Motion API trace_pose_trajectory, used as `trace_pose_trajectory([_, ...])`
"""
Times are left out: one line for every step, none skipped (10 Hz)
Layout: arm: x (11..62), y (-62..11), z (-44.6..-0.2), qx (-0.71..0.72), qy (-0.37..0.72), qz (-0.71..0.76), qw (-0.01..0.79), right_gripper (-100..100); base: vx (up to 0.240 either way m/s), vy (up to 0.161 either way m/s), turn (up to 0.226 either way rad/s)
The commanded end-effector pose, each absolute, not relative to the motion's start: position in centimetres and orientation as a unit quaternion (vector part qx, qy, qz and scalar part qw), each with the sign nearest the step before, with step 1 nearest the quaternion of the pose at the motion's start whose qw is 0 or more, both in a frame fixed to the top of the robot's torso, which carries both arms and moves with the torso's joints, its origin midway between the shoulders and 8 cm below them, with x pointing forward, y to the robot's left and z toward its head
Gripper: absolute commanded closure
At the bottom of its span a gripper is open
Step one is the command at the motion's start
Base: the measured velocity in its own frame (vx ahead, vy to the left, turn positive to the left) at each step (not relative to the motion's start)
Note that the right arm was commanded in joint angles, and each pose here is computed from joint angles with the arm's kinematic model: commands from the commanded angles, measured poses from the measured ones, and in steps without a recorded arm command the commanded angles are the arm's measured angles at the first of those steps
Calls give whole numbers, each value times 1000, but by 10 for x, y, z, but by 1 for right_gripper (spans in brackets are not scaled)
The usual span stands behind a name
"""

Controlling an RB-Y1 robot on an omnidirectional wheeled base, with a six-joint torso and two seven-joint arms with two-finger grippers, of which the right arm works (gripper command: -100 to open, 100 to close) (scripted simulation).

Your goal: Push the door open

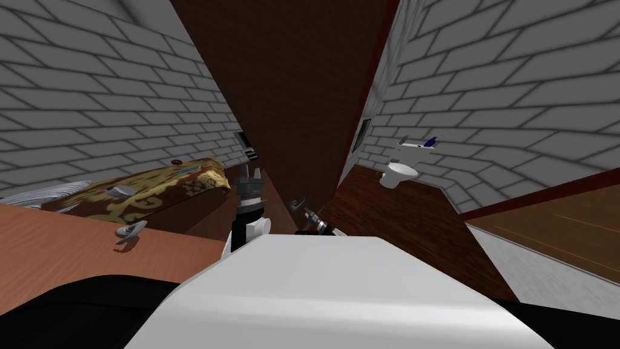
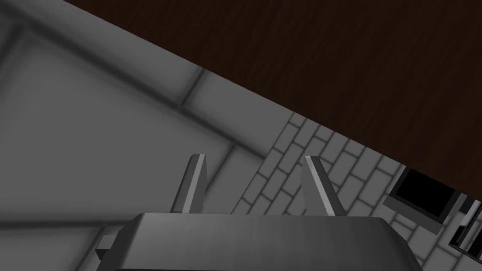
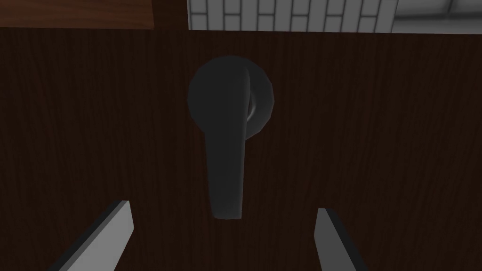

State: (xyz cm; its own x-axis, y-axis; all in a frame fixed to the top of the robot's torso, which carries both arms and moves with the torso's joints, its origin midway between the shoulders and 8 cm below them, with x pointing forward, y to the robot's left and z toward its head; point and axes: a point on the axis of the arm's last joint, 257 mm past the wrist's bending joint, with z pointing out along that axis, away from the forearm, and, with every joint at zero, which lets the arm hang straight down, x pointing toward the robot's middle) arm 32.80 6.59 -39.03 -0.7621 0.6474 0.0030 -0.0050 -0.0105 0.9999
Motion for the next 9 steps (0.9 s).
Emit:
trace_pose_trajectory([328,66,-391,245,659,667,245,-100,139,133,20])
trace_pose_trajectory([328,66,-391,244,660,667,245,-100,67,62,-2])
trace_pose_trajectory([328,66,-391,244,660,667,245,100,-11,-9,-3])
trace_pose_trajectory([328,66,-391,244,660,667,245,100,-27,-26,3])
trace_pose_trajectory([328,66,-391,244,660,667,245,100,-22,-22,2])
trace_pose_trajectory([328,66,-391,244,660,667,245,100,-14,-13,0])
trace_pose_trajectory([328,66,-391,244,660,667,245,100,-6,-5,0])
trace_pose_trajectory([328,66,-391,244,660,667,245,100,0,0,0])
trace_pose_trajectory([338,60,-391,255,657,662,256,-100,-98,26,-129])
